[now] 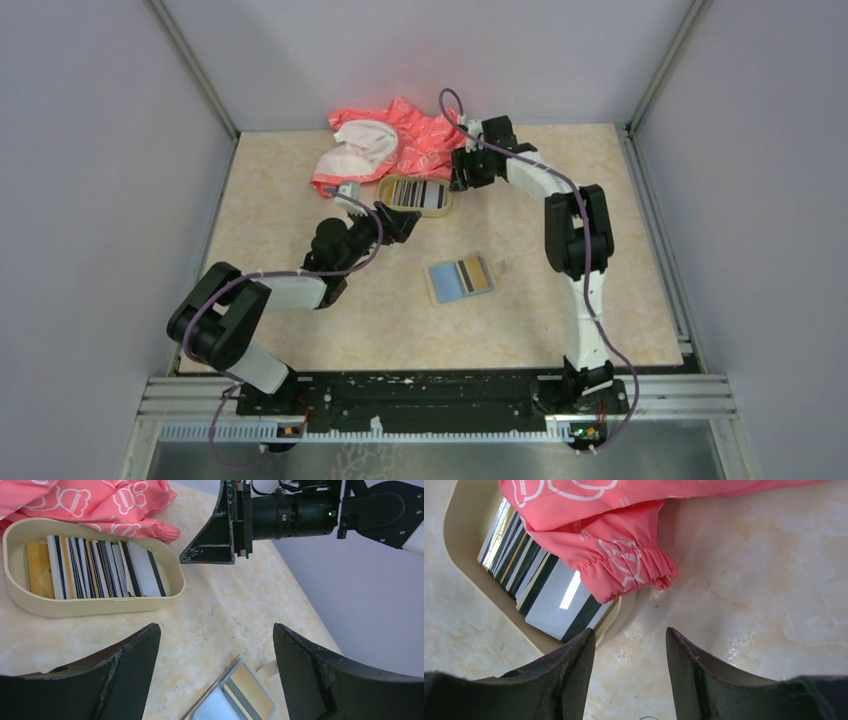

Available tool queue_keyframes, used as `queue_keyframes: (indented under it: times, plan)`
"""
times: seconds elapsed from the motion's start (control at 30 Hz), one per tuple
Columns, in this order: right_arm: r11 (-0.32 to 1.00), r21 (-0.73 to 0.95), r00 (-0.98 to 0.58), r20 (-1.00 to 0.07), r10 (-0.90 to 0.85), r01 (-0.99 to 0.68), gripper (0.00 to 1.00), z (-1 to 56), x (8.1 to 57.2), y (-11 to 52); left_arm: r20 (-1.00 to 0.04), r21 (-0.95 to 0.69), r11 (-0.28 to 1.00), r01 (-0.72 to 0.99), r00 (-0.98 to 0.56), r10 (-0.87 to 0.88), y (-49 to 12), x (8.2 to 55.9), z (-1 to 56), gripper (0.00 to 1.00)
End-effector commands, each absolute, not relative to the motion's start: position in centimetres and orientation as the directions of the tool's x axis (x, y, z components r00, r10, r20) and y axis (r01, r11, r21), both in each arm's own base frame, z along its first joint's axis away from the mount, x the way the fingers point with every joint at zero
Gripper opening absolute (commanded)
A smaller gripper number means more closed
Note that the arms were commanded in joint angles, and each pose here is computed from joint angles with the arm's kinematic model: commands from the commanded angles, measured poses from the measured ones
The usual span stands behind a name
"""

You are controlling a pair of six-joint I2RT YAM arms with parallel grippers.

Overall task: Put the credit cards into the card holder
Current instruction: Move the storage box to the center of the board.

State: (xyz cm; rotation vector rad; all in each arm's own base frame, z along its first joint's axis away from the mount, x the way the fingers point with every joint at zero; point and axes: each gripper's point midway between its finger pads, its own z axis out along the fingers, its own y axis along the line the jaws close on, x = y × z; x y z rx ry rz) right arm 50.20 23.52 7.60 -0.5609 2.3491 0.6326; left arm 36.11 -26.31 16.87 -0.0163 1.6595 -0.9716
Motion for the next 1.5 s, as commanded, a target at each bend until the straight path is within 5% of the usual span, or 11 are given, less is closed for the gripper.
queue_keyframes:
  times: [0.0,0.8,1.47]
  plan:
    - [0.802,0.295,-0.695,-0.691,-0.197,-0.52,0.53,9.5,51.6,25.1,-0.792,-0.594,0.595,0.542,-0.262,-0.551,-26.0,35.2,20.3,0.88]
    - [0.849,0.152,-0.704,-0.641,-0.306,-0.507,0.18,7.2,49.2,23.3,-0.781,-0.604,0.557,0.57,-0.287,-0.554,-26.4,34.3,20.2,0.87]
    - [0.797,0.032,-0.642,-0.612,-0.461,-0.603,0.15,6.8,46.8,16.4,-0.752,-0.652,0.503,0.568,-0.395,-0.528,-27.7,33.4,19.3,0.86]
